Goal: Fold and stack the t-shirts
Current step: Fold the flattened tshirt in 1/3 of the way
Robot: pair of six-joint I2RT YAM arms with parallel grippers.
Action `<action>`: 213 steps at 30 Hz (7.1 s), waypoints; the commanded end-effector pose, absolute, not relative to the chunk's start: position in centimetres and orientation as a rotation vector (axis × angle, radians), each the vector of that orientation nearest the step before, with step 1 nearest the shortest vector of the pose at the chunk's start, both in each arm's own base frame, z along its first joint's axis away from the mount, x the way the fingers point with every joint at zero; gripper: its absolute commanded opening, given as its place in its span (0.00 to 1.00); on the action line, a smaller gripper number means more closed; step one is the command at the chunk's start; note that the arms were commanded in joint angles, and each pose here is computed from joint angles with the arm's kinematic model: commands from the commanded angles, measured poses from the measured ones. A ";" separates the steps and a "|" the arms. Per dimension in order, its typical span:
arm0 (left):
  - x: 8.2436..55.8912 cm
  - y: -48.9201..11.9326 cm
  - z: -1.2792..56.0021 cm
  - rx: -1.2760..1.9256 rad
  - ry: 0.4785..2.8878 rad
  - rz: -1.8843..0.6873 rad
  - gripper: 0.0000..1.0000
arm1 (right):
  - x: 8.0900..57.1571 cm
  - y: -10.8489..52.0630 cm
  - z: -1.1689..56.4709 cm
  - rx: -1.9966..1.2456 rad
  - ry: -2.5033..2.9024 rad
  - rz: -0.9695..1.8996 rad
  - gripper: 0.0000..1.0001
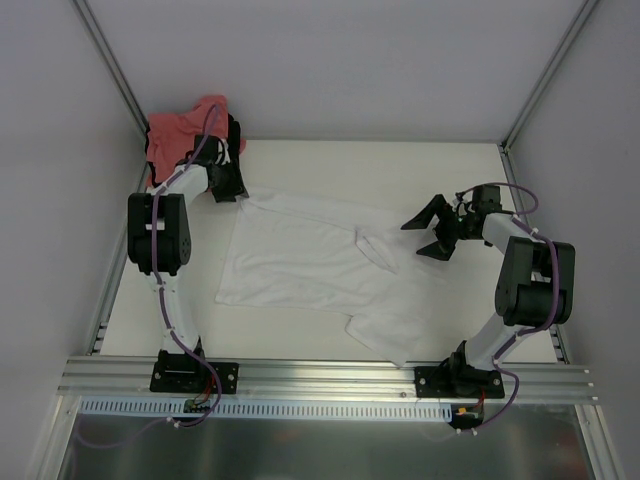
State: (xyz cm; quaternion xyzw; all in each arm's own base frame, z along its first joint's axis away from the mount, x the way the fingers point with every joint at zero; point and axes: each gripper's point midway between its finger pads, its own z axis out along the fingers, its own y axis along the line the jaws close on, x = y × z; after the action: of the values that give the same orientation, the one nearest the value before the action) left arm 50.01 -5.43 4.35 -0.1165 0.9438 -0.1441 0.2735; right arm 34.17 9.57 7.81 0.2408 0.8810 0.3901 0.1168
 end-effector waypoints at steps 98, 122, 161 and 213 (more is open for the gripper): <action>39.0 -3.9 10.8 -0.310 2.419 -0.041 0.89 | 34.6 10.7 10.5 0.624 2.500 1.263 0.99; 31.4 -11.5 19.1 -0.103 2.170 -0.517 0.99 | 28.9 12.5 4.9 0.679 2.691 1.210 0.64; 30.7 -10.8 18.6 -0.079 2.200 -0.456 0.99 | 36.0 16.5 11.3 0.507 2.667 1.205 0.99; 35.2 -11.2 6.8 -0.300 2.494 -0.413 0.93 | 30.0 27.2 12.4 0.179 2.726 1.324 0.99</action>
State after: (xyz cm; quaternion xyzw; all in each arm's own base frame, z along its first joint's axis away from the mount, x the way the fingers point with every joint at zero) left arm 32.15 -11.10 5.78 -0.0865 0.9497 -0.1485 0.2620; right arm 31.30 27.89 10.90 0.0724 0.8987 0.4305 0.0418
